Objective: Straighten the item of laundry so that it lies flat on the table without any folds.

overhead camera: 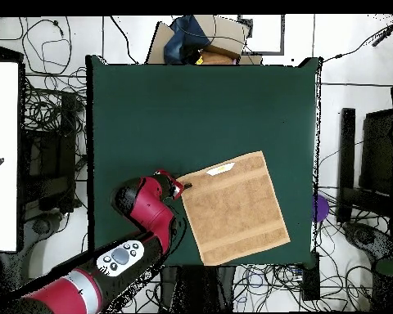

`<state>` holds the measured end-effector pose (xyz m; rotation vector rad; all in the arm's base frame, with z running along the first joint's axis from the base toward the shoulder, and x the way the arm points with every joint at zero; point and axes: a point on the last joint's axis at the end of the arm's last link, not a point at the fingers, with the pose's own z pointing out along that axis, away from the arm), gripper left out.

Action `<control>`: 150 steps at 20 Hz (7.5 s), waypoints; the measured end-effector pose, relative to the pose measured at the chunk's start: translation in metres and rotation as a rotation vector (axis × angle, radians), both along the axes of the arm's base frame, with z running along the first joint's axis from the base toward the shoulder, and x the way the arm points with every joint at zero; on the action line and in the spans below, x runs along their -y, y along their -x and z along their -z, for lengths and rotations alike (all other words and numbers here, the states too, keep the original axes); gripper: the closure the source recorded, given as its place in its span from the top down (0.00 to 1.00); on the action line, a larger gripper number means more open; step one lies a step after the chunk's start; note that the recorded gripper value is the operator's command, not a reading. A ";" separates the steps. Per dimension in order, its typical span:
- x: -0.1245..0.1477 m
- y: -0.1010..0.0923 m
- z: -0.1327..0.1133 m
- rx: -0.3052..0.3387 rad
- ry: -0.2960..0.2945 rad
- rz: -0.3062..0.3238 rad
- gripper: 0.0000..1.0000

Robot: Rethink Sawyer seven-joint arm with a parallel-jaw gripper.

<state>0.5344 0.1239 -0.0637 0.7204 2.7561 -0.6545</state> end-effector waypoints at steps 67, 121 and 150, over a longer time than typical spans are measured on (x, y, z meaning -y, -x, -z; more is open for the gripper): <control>0.010 -0.009 0.001 0.019 -0.111 0.072 0.00; -0.015 -0.073 0.002 0.073 -0.015 -0.075 0.00; 0.049 -0.092 -0.019 0.101 0.055 -0.118 0.00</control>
